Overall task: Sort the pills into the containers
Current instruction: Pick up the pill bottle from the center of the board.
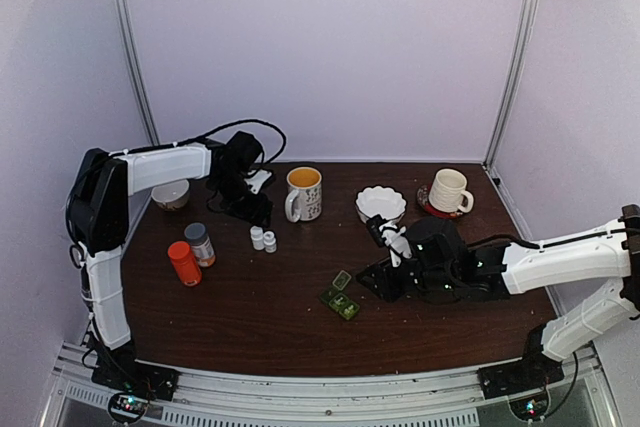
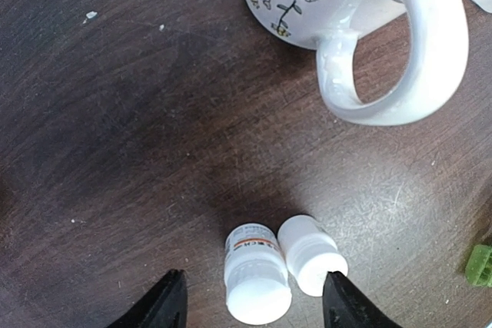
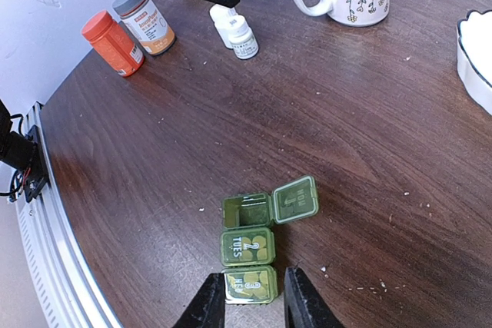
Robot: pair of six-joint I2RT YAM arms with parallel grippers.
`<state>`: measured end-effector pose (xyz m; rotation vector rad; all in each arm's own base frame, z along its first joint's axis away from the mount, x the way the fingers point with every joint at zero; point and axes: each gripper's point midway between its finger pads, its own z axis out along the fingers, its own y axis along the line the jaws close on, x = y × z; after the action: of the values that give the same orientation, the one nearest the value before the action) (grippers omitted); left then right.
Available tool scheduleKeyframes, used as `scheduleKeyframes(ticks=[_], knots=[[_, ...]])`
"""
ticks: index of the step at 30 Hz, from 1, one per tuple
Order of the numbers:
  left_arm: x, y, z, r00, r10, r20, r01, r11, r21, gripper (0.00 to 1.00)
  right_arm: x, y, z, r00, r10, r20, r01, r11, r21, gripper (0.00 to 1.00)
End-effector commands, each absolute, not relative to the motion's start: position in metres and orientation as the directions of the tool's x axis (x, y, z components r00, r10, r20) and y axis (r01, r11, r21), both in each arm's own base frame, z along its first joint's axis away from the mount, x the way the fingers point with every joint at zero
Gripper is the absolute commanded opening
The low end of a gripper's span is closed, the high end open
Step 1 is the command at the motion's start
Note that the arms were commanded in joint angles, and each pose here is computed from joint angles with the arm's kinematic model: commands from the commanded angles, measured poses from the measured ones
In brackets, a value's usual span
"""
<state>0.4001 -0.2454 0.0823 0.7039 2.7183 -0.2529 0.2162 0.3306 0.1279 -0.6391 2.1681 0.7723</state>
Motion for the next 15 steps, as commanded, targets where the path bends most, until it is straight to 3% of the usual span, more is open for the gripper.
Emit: scheduleKeyframes(ticks=[1,15], knots=[[0.404,-0.251,0.073,-0.827,0.437,-0.353,0.496,0.863,-0.094,0.61,0.221,0.331,0.128,-0.603,-0.187,-0.775,-0.633,0.703,0.324,0.3],[0.393,-0.247,0.062,-0.845,0.427,-0.322,0.481,0.87,-0.11,0.53,0.222,0.334,0.127,-0.61,-0.184,-0.77,-0.631,0.7,0.333,0.31]])
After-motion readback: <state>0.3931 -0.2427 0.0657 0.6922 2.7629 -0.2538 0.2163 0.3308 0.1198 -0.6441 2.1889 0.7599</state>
